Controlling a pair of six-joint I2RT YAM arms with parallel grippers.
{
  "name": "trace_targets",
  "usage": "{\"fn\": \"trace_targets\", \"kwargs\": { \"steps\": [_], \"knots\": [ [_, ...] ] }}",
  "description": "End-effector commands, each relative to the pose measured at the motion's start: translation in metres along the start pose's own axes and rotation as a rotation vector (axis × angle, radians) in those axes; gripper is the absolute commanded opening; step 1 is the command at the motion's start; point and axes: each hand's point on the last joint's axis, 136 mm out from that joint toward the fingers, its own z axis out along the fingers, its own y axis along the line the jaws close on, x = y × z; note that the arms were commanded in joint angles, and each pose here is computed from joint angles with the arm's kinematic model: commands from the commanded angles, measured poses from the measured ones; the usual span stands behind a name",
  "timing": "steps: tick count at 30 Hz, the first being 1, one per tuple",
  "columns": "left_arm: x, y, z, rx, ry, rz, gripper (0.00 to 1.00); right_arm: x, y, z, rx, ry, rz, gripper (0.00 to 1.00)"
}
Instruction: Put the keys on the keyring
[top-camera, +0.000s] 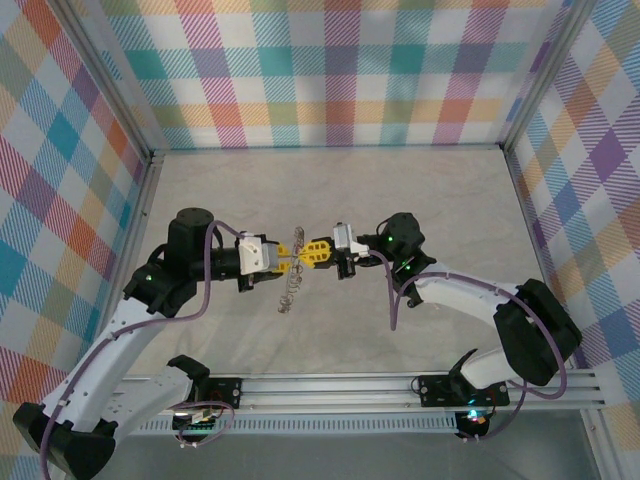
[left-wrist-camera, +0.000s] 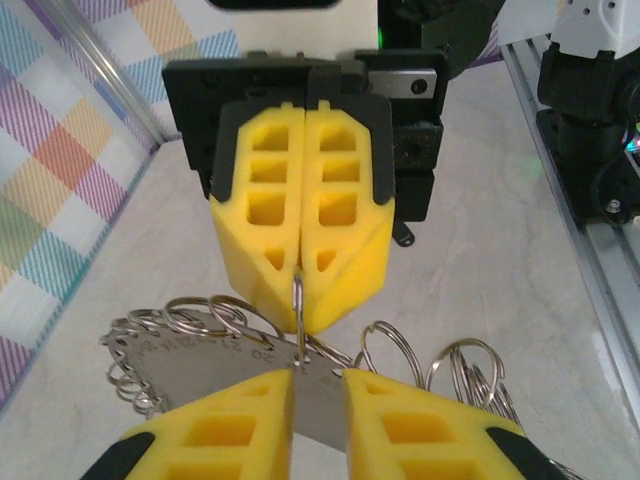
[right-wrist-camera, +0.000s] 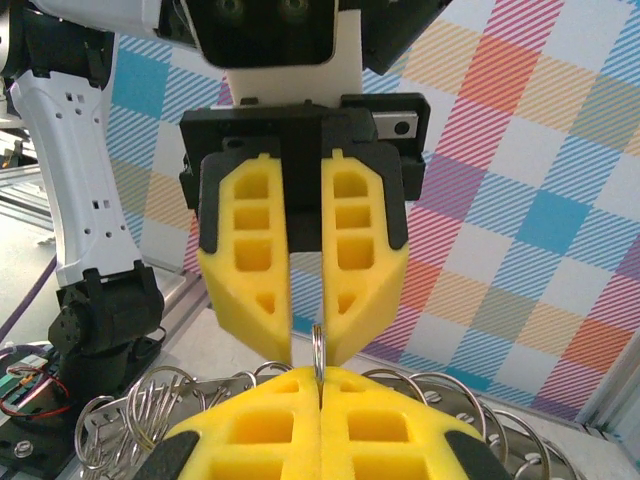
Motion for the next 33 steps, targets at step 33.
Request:
{"fn": "trace_targets", "kwargs": {
  "steps": [33],
  "knots": [
    [-0.008,0.021,0.004,-0.073,-0.029,0.004,0.0,0.001,0.0,0.026,-0.003,0.052,-0.071,0.0]
  ]
}}
